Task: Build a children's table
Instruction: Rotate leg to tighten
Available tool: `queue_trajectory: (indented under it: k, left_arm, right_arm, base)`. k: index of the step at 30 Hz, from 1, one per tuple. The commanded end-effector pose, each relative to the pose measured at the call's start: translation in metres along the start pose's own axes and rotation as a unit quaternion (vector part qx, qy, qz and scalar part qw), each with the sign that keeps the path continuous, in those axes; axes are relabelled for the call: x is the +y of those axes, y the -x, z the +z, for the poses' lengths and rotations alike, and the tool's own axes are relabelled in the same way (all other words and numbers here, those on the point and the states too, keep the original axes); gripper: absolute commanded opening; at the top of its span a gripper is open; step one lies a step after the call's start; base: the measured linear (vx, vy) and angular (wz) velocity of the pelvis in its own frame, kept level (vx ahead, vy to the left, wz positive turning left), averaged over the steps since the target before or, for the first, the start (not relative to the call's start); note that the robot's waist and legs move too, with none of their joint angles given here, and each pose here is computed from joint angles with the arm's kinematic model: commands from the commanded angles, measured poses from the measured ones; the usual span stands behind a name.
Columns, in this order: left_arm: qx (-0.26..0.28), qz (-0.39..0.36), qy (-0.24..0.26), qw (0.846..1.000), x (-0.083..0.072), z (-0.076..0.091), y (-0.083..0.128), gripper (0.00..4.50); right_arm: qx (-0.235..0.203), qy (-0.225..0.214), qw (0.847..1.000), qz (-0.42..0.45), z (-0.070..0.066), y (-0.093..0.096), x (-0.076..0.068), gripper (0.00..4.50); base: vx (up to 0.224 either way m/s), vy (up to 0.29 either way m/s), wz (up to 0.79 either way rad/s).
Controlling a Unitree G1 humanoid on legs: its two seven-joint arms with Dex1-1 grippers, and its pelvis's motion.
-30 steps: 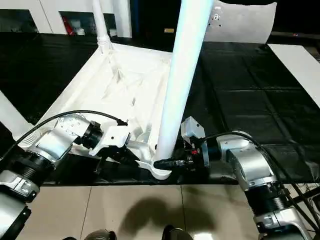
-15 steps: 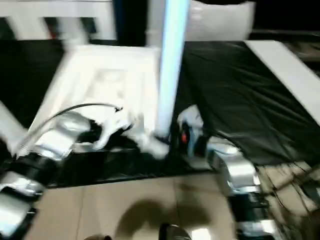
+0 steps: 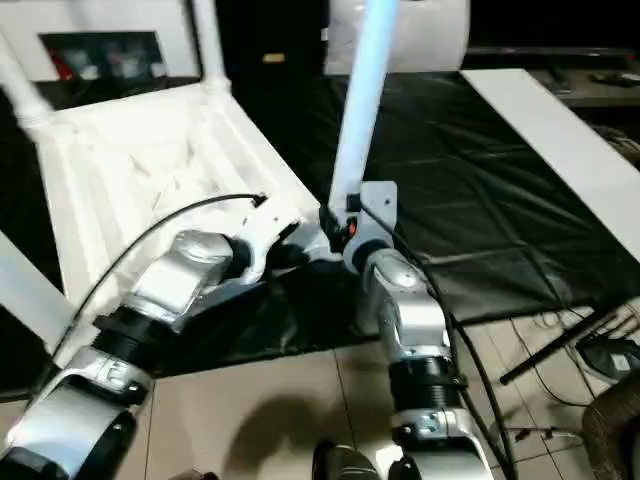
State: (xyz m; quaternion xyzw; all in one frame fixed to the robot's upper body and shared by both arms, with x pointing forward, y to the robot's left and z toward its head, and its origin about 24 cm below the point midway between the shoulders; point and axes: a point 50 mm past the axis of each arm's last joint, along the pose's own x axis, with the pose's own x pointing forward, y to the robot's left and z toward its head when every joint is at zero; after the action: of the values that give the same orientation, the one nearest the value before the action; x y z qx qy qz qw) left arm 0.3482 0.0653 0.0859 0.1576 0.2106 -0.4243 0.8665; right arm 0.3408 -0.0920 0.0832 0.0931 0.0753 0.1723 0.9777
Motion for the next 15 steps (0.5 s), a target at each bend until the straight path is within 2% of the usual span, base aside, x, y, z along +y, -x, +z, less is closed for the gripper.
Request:
queue_trajectory:
  k: [1,3,5,6,8,11,14,15]
  left_arm:
    - [-0.051,0.004,-0.024,0.998,-0.004,0.024,0.0,0.0]
    - [-0.032,-0.007,-0.03,0.999,-0.003,0.014,0.005,0.0]
    - [-0.027,-0.017,-0.032,0.999,-0.001,0.008,0.008,0.0]
    - [-0.022,-0.033,-0.041,0.998,-0.001,0.003,0.011,0.0]
    - [-0.013,-0.051,-0.052,0.997,0.0,-0.004,0.013,0.0]
    - [-0.001,-0.08,-0.075,0.994,0.001,-0.012,0.018,0.0]
    - [0.024,-0.116,-0.104,0.988,0.005,-0.025,0.027,0.0]
    - [0.026,-0.123,-0.109,0.986,0.005,-0.026,0.029,0.0]
  right_arm:
    - [0.038,-0.012,0.996,0.081,-0.019,-0.004,0.035,3.25]
    - [0.021,0.005,0.997,0.078,-0.014,0.001,0.021,3.46]
    - [0.008,0.011,0.996,0.087,-0.011,0.007,0.01,3.46]
    - [0.003,0.027,0.995,0.096,-0.01,0.012,0.002,3.68]
    - [0.001,0.047,0.992,0.115,-0.009,0.018,-0.005,3.79]
    - [-0.003,0.07,0.986,0.154,-0.005,0.028,-0.015,4.12]
    - [0.004,0.112,0.97,0.214,0.0,0.043,-0.029,4.25]
    - [0.006,0.116,0.968,0.222,0.001,0.045,-0.031,4.43]
  base:
    - [0.0,0.0,0.0]
    - [0.0,0.0,0.0]
    - [0.0,0.0,0.0]
    - [0.0,0.0,0.0]
    - [0.0,0.0,0.0]
    - [0.0,0.0,0.0]
    - [0.0,0.0,0.0]
    - [0.0,0.0,0.0]
